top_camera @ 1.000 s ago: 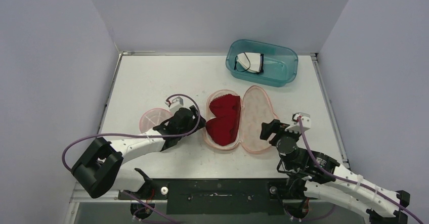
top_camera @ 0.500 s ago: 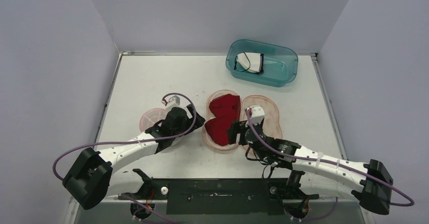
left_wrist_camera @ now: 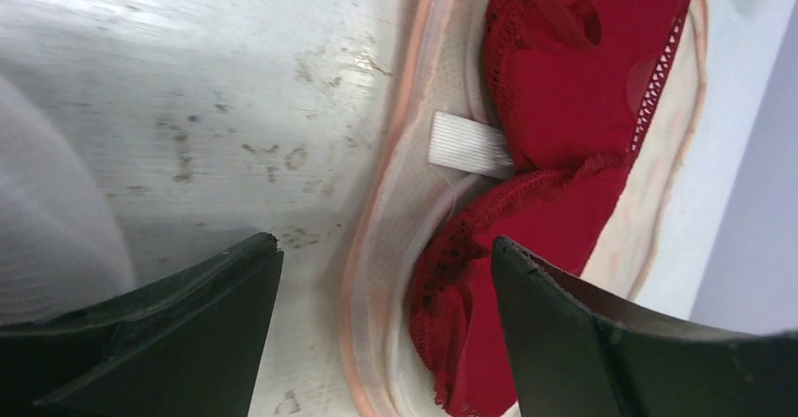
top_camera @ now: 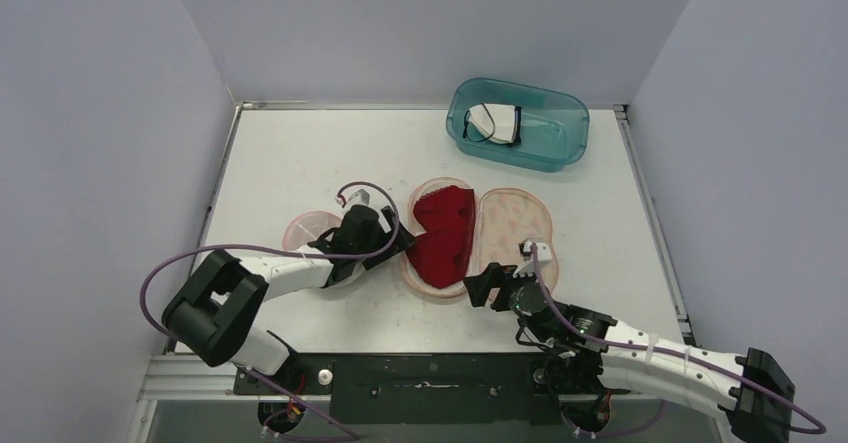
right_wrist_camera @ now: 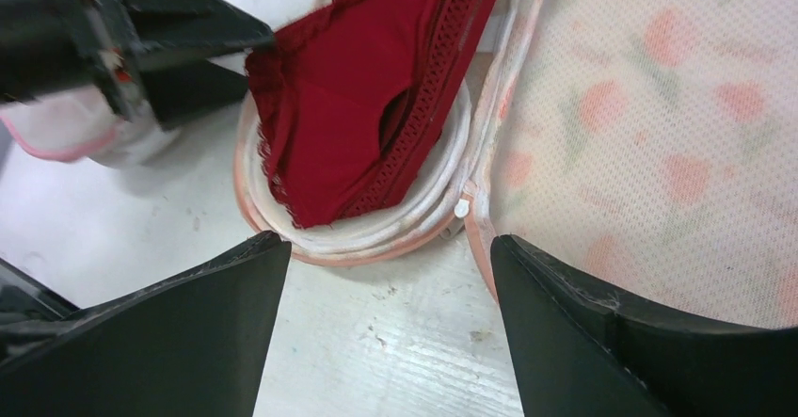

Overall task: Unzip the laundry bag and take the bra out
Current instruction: Adjust the laundry bag at the center of the board.

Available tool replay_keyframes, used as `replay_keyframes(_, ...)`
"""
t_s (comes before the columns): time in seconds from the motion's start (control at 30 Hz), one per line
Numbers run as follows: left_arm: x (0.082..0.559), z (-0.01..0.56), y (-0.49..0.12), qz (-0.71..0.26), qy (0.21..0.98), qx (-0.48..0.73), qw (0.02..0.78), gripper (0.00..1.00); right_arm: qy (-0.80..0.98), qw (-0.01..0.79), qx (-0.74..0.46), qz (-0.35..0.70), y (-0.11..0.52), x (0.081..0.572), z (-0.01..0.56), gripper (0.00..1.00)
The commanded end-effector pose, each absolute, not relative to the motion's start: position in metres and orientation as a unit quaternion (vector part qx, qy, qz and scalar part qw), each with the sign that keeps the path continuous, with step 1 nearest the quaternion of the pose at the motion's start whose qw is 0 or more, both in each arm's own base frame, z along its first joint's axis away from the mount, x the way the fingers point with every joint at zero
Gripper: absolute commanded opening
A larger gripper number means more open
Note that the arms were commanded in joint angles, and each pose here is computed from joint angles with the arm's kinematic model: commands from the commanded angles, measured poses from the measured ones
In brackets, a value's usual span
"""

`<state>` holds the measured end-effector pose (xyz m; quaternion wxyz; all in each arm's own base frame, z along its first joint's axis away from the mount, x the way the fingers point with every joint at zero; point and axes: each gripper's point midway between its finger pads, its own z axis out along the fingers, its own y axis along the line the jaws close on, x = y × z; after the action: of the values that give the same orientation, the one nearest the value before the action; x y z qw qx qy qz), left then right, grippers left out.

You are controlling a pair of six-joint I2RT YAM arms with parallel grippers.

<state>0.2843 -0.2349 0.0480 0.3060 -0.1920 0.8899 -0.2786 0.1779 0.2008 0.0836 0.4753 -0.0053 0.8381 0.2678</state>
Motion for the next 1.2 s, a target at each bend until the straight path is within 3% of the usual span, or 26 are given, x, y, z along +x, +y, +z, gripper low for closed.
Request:
replay_keyframes(0.0, 0.291, 0.062, -0.268, -0.372, 0.860, -0.188, 0.294, 0.80, 0.818, 0.496, 0.055, 0.287, 0.188, 0.183, 0.102, 0.81)
replay_keyframes(0.23, 0.261, 0.050, -0.293, -0.436, 0.840, -0.191, 0.263, 0.74, 0.812, 0.499, 0.090, 0.289, 0.179, 0.185, 0.109, 0.83)
replay_keyframes(0.63, 0.222, 0.067, -0.306, -0.432, 0.833, -0.168, 0.302, 0.73, 0.819, 0.491, 0.092, 0.282, 0.178, 0.183, 0.102, 0.84)
replay_keyframes(1.17, 0.212, 0.096, -0.418, -0.432, 0.845, -0.020, 0.315, 0.71, 0.792, 0.540, 0.115, 0.259, 0.138, 0.183, 0.146, 0.86)
